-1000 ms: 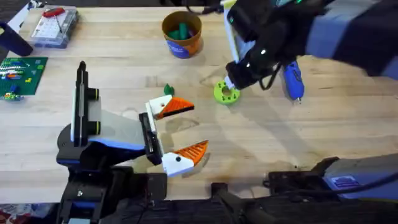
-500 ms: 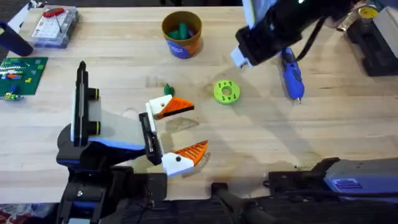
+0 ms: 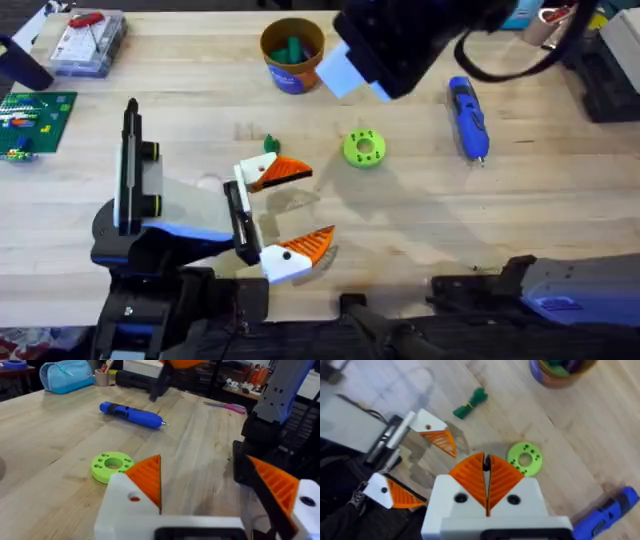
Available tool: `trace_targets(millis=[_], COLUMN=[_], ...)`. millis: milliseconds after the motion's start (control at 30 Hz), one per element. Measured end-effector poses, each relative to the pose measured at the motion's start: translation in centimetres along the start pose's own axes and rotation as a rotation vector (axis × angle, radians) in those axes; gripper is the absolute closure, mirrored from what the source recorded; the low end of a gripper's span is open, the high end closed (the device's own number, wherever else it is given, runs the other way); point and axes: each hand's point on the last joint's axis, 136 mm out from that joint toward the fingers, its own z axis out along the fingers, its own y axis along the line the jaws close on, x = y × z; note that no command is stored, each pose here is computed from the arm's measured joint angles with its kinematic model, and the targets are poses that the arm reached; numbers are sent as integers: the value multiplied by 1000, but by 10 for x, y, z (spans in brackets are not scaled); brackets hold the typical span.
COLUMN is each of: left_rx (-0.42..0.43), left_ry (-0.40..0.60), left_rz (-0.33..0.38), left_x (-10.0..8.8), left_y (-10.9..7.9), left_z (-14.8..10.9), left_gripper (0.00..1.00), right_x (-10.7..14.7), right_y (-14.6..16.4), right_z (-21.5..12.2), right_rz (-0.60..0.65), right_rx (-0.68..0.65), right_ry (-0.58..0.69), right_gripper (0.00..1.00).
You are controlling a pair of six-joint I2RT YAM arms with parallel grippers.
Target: Pick up the gripper from the table and insert it into the empty holder that is missing its gripper. Then pick up a screw, insert it into the mounting hole, and use the screwdriver to tighten it. Finally, clean up the table by picking up the vegetable and placing it into the bucket.
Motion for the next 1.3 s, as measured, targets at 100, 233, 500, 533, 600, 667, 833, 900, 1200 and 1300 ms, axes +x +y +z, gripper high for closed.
trace_targets(millis=[100, 233, 500, 533, 600, 667, 833, 900, 1200, 1300], left_rx=[0, 0, 0, 0, 0, 0, 0, 0, 0, 0], left_ry=[0, 0, 0, 0, 0, 0, 0, 0, 0, 0], left_rz=[0, 0, 0, 0, 0, 0, 0, 0, 0, 0], left_x=[0, 0, 0, 0, 0, 0, 0, 0, 0, 0], left_y=[0, 0, 0, 0, 0, 0, 0, 0, 0, 0], left_z=[0, 0, 0, 0, 0, 0, 0, 0, 0, 0], left_gripper=[11, 11, 11, 11, 11, 11, 11, 11, 11, 11], right_x=[-10, -17, -9, -9, -8, -8, -9, -12, -19, -19], right_y=[10, 20, 56, 61, 69, 75, 85, 88, 98, 98], right_z=[-1, 14, 42, 42, 41, 40, 39, 39, 39, 39], right_rz=[-41, -93, -250, -272, -306, -334, -384, -397, -448, -455], right_rx=[-32, -58, -115, -123, -135, -144, -156, -159, -170, -171], right_ry=[-10, 22, 118, 118, 115, 110, 96, 83, 41, 45], right_gripper=[994, 994, 994, 994, 994, 994, 994, 994, 995, 995])
